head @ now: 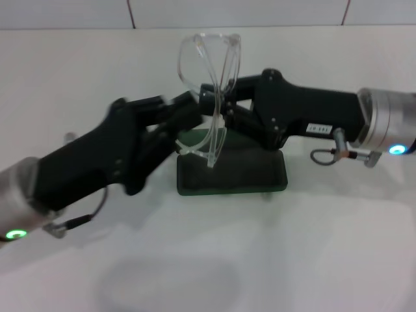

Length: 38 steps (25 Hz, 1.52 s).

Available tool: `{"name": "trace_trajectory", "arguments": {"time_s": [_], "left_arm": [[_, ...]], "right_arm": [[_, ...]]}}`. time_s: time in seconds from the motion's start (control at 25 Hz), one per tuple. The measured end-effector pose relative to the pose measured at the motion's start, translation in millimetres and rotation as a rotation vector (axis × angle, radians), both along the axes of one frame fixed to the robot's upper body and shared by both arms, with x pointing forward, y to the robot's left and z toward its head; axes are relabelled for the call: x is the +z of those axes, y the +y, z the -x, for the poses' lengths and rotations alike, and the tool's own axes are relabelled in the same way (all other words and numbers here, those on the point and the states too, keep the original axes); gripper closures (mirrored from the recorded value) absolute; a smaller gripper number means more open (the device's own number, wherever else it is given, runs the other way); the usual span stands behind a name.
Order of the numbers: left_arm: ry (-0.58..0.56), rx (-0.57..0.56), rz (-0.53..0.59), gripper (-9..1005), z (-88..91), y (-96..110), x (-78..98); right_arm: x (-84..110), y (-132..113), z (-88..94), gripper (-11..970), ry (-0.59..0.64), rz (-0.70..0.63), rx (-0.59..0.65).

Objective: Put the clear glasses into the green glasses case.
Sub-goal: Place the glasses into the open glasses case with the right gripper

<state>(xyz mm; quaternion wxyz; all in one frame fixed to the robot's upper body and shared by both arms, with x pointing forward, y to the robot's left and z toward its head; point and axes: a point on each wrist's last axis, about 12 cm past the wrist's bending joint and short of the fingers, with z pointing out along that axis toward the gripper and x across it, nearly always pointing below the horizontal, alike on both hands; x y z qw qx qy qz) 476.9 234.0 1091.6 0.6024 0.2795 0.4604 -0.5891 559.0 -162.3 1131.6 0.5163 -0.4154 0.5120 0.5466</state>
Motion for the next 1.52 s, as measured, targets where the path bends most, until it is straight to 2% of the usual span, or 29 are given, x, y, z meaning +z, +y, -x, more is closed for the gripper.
{"name": "trace_trajectory", "arguments": {"time_s": [0.24, 0.4, 0.52, 0.72, 1.0, 1.32, 1.52], "left_arm": [[0.029, 0.086, -0.089, 884, 15.0, 50, -6.8], [0.034, 0.126, -0.143, 884, 27.0, 67, -13.4], [0.042, 0.121, -0.187, 884, 32.7, 70, -18.8], [0.067, 0.117, -0.237, 884, 34.1, 70, -25.3], [0.108, 0.162, -0.292, 884, 32.3, 74, -33.2], [0.107, 0.223, -0.314, 884, 39.7, 82, -38.6], [0.11, 0.25, -0.318, 884, 41.2, 86, -39.5]], "right_arm": [[31.3, -8, -8.8, 850, -0.078, 0.026, 0.036], [51.5, -9, -12.1, 850, -0.115, 0.159, 0.081], [69.3, -6, -13.2, 850, -0.132, 0.357, 0.106], [99.8, 9, -10.3, 849, -0.153, 0.71, 0.072], [132.6, 38, -11.3, 850, -0.101, 1.016, 0.108], [135.2, 85, -24.3, 849, -0.107, 1.317, 0.138], [113.7, 108, -28.3, 849, -0.141, 1.467, 0.174]]}}
